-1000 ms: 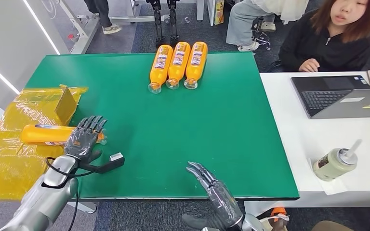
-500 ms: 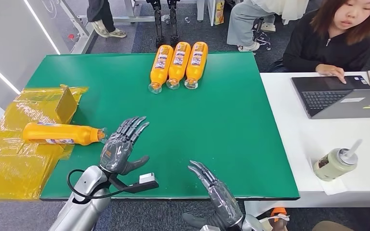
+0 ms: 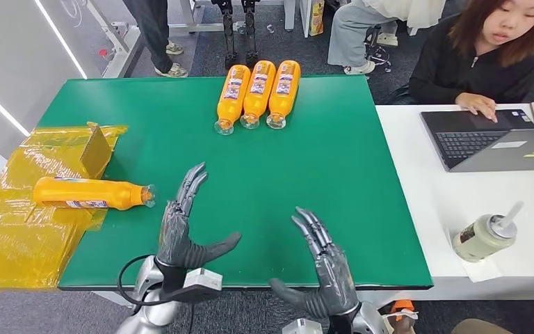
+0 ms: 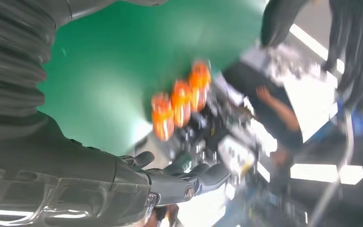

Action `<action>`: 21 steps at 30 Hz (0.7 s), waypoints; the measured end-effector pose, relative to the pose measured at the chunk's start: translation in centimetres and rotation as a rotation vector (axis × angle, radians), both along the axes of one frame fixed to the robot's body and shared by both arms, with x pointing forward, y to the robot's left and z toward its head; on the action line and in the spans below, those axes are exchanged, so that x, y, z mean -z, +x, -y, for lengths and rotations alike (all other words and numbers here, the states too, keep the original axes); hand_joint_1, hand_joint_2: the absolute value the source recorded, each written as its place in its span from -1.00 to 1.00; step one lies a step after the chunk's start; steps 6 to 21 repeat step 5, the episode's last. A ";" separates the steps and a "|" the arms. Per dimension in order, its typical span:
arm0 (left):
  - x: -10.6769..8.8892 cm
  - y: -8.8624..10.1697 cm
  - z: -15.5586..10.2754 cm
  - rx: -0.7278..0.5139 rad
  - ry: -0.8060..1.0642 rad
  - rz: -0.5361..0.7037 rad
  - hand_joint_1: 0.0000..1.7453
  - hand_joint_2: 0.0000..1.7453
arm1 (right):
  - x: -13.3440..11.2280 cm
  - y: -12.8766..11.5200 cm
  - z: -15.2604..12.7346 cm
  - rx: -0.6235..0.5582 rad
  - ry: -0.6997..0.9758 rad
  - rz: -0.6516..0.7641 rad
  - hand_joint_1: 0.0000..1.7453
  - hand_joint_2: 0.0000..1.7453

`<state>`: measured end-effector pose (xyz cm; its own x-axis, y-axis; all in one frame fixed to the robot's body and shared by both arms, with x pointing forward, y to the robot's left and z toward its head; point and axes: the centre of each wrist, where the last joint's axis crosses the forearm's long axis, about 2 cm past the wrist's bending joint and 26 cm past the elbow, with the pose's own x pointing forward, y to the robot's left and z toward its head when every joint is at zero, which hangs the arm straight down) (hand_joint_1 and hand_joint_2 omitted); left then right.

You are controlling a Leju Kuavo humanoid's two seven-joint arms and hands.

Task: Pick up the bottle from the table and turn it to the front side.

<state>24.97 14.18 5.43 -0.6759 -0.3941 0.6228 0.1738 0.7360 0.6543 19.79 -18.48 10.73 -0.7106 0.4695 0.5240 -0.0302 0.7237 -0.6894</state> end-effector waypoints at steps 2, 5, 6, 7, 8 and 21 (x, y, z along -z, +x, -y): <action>-0.4 -0.8 1.2 -0.024 -0.153 -0.044 -1.00 1.00 | -0.1 0.0 -0.2 0.039 0.072 0.044 -1.00 1.00; -1.0 -1.6 2.2 -0.054 -0.321 -0.100 -1.00 1.00 | 0.0 -0.2 -0.7 0.075 0.172 0.081 -1.00 1.00; -1.0 -1.6 2.2 -0.054 -0.321 -0.100 -1.00 1.00 | 0.0 -0.2 -0.7 0.075 0.172 0.081 -1.00 1.00; -1.0 -1.6 2.2 -0.054 -0.321 -0.100 -1.00 1.00 | 0.0 -0.2 -0.7 0.075 0.172 0.081 -1.00 1.00; -1.0 -1.6 2.2 -0.054 -0.321 -0.100 -1.00 1.00 | 0.0 -0.2 -0.7 0.075 0.172 0.081 -1.00 1.00; -1.0 -1.6 2.2 -0.054 -0.321 -0.100 -1.00 1.00 | 0.0 -0.2 -0.7 0.075 0.172 0.081 -1.00 1.00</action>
